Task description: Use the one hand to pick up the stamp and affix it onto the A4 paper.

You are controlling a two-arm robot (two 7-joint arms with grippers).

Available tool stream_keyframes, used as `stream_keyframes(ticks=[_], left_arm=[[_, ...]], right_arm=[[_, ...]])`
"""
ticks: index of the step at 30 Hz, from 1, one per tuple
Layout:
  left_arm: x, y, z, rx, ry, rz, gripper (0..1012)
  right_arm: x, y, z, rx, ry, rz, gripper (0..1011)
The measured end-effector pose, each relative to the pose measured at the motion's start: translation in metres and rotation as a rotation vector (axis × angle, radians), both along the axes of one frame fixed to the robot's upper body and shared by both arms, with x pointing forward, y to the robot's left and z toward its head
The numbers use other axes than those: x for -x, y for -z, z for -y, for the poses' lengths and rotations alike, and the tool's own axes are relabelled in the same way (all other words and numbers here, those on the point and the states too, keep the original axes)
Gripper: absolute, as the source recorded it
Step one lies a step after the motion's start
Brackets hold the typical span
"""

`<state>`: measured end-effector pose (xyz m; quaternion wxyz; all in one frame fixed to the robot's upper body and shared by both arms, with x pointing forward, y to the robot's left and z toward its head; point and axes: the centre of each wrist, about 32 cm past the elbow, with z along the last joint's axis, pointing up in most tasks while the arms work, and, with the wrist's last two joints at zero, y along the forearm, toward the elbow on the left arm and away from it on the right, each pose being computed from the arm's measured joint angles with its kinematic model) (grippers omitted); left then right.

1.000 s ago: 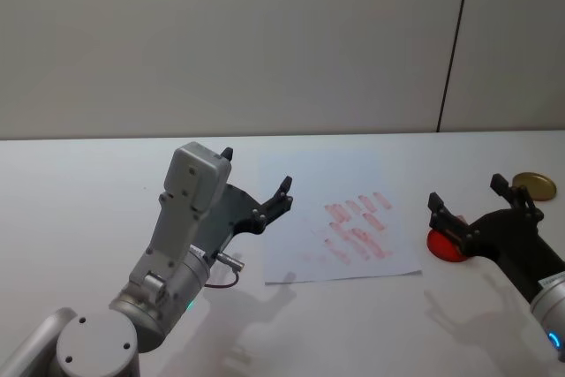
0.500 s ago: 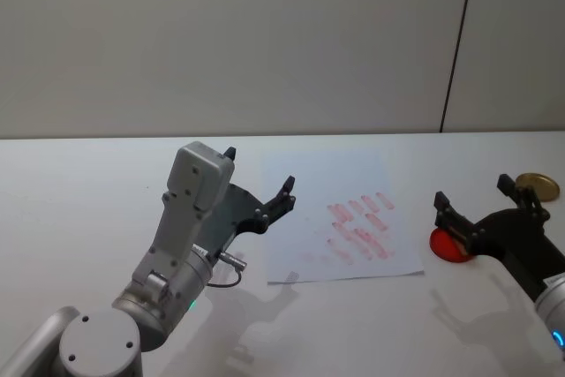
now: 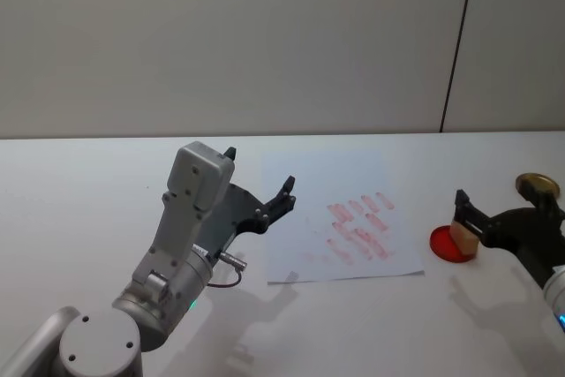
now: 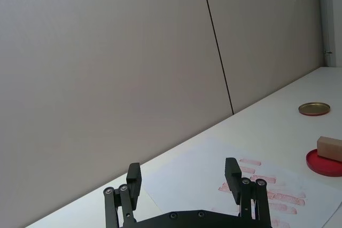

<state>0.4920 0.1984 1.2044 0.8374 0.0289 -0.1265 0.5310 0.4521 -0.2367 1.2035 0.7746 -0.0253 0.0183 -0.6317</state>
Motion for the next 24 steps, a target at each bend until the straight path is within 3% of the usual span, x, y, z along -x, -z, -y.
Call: stream_keyframes(ticks=[13,24], left_arm=[[0.0000,0.0000,0.0000,0.000,0.000,0.000,993],[0.0000,0.0000,0.0000,0.000,0.000,0.000,993]], right_arm=[[-0.028,-0.002,0.004,-0.004,0.050,-0.123,1001],[-0.048,0.002,0.003,0.012,0.049,-0.198,1001]])
